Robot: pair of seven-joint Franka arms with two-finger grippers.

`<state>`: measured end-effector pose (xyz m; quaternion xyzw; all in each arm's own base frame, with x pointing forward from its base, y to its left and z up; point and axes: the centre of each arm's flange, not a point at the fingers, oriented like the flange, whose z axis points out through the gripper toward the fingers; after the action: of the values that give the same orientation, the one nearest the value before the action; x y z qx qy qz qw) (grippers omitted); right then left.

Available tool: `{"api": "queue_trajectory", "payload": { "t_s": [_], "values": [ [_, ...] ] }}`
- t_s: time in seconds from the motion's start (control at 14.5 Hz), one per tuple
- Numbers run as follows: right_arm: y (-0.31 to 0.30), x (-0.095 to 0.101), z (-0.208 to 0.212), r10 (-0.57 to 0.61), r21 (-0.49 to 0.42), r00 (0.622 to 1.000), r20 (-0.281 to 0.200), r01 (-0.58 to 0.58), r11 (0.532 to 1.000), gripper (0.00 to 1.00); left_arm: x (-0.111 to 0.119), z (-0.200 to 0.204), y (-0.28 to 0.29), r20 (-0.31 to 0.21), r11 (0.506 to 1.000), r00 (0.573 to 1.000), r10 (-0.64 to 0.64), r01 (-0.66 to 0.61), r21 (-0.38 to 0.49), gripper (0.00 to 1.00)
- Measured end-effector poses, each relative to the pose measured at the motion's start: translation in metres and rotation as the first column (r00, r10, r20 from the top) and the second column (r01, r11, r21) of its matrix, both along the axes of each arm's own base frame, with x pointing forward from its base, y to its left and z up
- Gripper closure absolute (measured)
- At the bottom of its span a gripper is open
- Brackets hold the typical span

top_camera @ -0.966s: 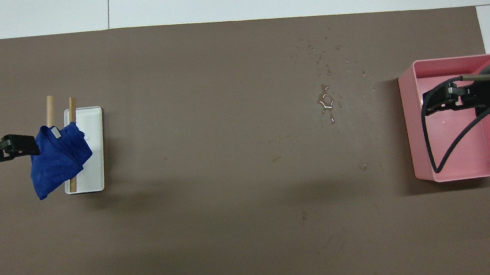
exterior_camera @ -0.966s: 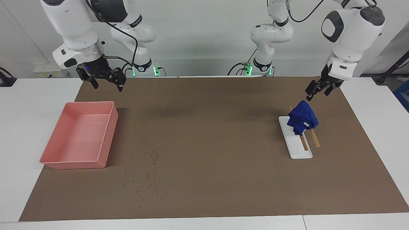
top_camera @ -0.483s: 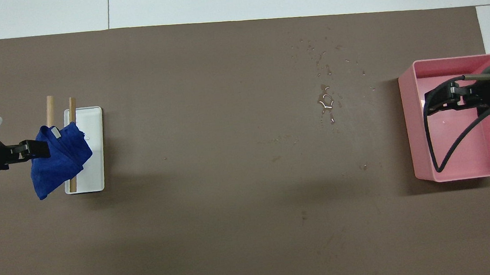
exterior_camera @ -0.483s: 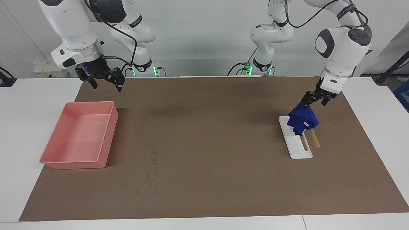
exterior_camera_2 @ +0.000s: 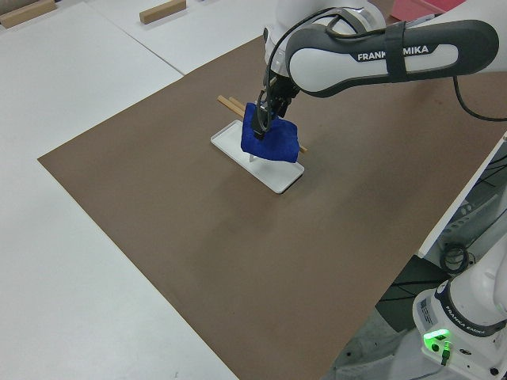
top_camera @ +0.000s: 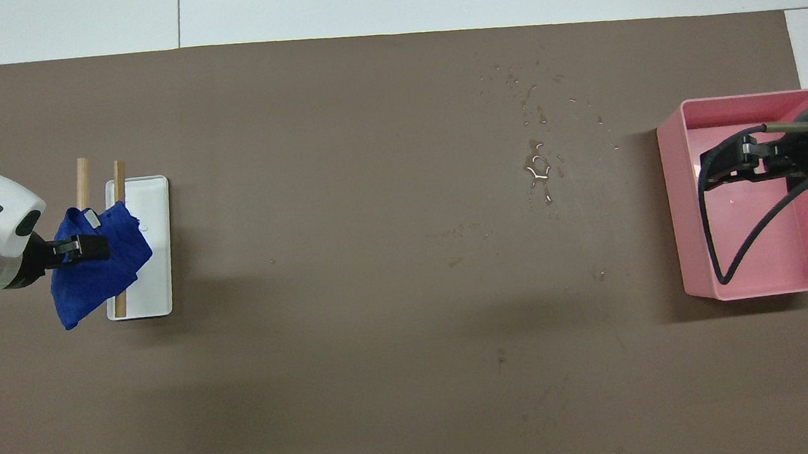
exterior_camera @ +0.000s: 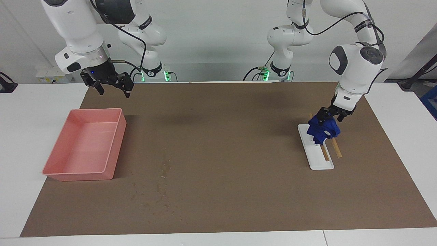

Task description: Wipe water with towel using both arms

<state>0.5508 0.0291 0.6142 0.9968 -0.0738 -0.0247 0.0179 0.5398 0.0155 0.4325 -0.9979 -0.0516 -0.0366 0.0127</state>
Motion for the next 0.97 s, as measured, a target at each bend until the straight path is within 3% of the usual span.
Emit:
{"api": "queue_trajectory", "payload": {
  "t_s": [0.14,0.21,0.34,0.55,0.62,0.97],
  "values": [
    [0.000,0.000,-0.001,0.000,0.000,1.000,-0.002,0.000,1.000,0.00,0.000,0.000,0.000,-0.001,1.000,1.000,0.000,0.000,0.000,0.00],
    [0.000,0.000,-0.001,0.000,0.000,1.000,-0.003,0.000,1.000,0.00,0.000,0.000,0.000,-0.001,1.000,1.000,0.001,-0.001,0.000,0.07],
    [0.000,0.000,-0.001,0.000,0.000,1.000,-0.004,0.000,1.000,0.00,0.000,-0.001,0.000,-0.001,1.000,1.000,0.003,-0.003,0.000,0.35],
    [0.000,0.000,-0.003,0.000,0.000,1.000,-0.007,0.000,1.000,0.00,-0.001,0.001,0.000,-0.005,1.000,1.000,0.004,-0.004,0.000,0.65],
    [0.000,0.000,-0.004,0.000,-0.001,1.000,-0.008,0.000,1.000,0.00,-0.001,0.004,0.000,-0.007,1.000,1.000,0.005,-0.005,0.000,0.70],
    [-0.001,-0.001,-0.007,-0.002,-0.001,1.000,-0.016,0.002,1.000,0.00,0.003,0.017,0.001,-0.066,0.999,0.997,0.047,-0.048,0.001,0.77]
  ]
}}
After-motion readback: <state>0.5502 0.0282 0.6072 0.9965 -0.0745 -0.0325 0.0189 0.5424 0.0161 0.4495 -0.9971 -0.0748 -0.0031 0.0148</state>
